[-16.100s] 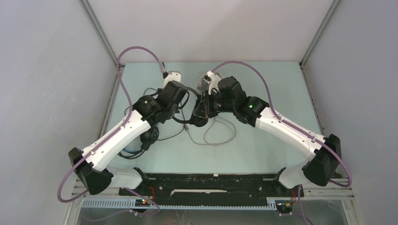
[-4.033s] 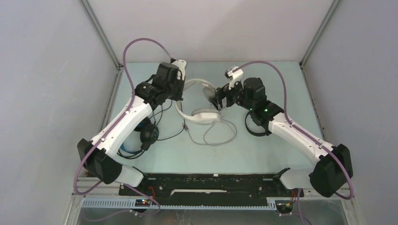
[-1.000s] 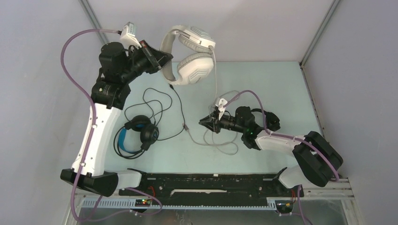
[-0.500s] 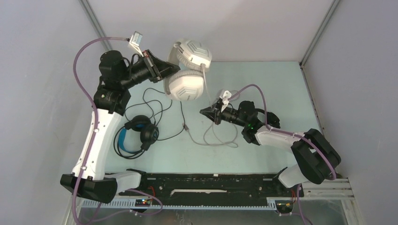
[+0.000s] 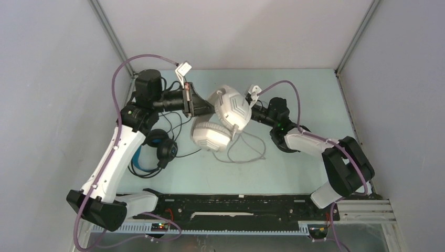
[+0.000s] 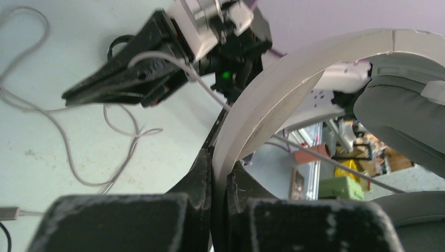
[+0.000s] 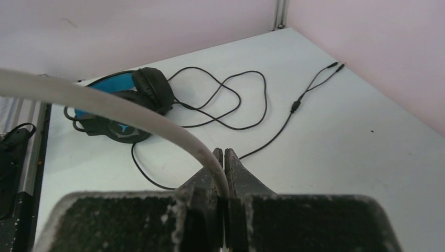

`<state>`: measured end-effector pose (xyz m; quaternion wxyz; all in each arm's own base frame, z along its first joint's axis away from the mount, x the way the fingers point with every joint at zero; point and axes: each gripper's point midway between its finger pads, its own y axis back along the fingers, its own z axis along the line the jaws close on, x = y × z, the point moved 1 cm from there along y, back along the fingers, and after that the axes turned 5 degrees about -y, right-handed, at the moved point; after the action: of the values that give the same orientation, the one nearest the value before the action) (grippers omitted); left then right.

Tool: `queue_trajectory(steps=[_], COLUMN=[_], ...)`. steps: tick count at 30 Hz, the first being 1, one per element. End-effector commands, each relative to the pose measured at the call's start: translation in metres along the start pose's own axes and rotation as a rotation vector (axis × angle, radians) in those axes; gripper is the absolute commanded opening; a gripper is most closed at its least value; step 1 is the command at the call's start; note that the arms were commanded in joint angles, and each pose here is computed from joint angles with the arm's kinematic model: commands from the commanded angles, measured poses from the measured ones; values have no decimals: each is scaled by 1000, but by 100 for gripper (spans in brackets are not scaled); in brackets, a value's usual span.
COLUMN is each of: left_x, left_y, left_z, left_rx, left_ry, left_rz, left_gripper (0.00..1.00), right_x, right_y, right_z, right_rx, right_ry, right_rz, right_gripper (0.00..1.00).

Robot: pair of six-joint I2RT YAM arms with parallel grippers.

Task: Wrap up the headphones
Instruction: Wrap the headphones cable around the headphones.

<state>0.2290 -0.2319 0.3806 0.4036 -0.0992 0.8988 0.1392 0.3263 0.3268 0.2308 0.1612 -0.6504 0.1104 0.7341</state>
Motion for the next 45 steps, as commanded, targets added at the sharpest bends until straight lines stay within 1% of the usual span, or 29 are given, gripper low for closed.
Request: queue_trajectory(steps=[1,4,8,10,12,15,17,20,22,25,28,32,38,45], left_x=[29,45,60,62,60,60,60,59,55,48,42,36,35,29], left_y=[6,5,8,10,14,21,24,27,32,37,43,52,58,66], left_z=[-11,3,35,47,58,76,84,96,105,115,126,140,154,164], left_rx=[55,-3,-214,-297,-378,-521,-585,-683,-762,-865,-960,-1084,-1188,-1294], left_ry=[-92,-117,-170,-192,-221,-305,-349,-402,-463,-521,-556,-561,-539,-435], left_rz=[85,150,247,264,265,299,329,357,370,375,375,369,363,288], left_gripper=[0,0,0,0,0,0,0,0,0,0,0,0,0,0], right_x=[-25,-32,-42,-44,-43,-43,-42,-38,-37,-37,-44,-64,-76,-82], right_y=[0,6,17,21,26,32,35,38,40,42,44,41,27,10], right_z=[-16,-28,-42,-44,-45,-43,-42,-38,-32,-21,0,30,76,109], right_rx=[10,34,69,81,91,102,103,95,78,48,-26,-131,-269,-358], right_ry=[48,53,60,52,77,76,64,11,-42,-149,-257,-354,-432,-521], right_rz=[-26,-19,-2,25,65,112,154,225,275,345,392,395,416,404], right_gripper=[0,0,0,0,0,0,0,0,0,0,0,0,0,1])
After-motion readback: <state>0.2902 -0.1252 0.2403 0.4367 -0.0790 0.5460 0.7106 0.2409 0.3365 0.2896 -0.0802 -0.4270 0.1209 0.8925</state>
